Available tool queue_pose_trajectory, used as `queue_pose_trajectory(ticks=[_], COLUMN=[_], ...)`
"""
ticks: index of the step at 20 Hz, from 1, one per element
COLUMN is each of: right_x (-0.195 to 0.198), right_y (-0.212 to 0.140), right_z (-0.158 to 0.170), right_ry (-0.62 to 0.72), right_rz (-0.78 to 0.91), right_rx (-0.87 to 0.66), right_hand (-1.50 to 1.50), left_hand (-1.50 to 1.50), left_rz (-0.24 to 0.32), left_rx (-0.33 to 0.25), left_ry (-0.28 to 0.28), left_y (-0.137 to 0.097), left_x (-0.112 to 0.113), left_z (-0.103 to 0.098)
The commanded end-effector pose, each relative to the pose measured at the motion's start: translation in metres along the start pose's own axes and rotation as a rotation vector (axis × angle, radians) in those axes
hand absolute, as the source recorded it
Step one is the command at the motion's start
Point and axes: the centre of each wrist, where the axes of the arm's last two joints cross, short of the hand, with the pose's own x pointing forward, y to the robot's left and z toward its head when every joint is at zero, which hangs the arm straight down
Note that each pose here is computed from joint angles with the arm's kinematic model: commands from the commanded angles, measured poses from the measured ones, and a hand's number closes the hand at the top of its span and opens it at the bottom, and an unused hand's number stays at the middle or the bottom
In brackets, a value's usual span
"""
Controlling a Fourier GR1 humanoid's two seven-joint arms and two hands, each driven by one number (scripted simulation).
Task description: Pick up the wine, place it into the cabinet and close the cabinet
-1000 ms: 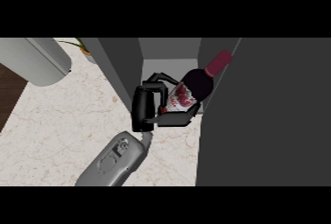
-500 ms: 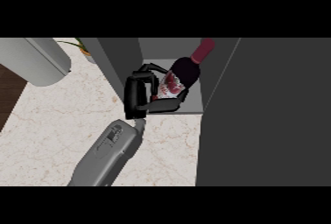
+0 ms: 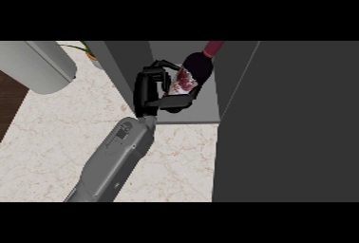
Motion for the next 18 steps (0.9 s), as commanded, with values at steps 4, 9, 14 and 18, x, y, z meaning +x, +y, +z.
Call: queue_pose_trajectory(ticks=[4,9,14,18], right_x=[0.015,0.026,0.011,0.011], right_y=[0.007,0.007,0.006,0.008], right_z=[0.017,0.029,0.017,0.023], right_ry=[-0.039,-0.048,-0.065,-0.055], right_rz=[-0.07,-0.05,-0.069,-0.056], right_rx=[0.027,0.047,0.035,0.086], right_hand=[-1.5,-1.5,-1.5,-1.5], left_hand=[1.5,1.5,1.5,1.5], left_rz=[-0.053,-0.042,-0.12,-0.152], left_rx=[-0.007,0.03,0.037,0.096], left_ry=[0.028,0.044,-0.061,-0.081], left_y=[-0.001,0.005,-0.002,0.011], left_x=[-0.008,-0.017,-0.009,-0.026], left_z=[-0.019,-0.026,-0.046,-0.043])
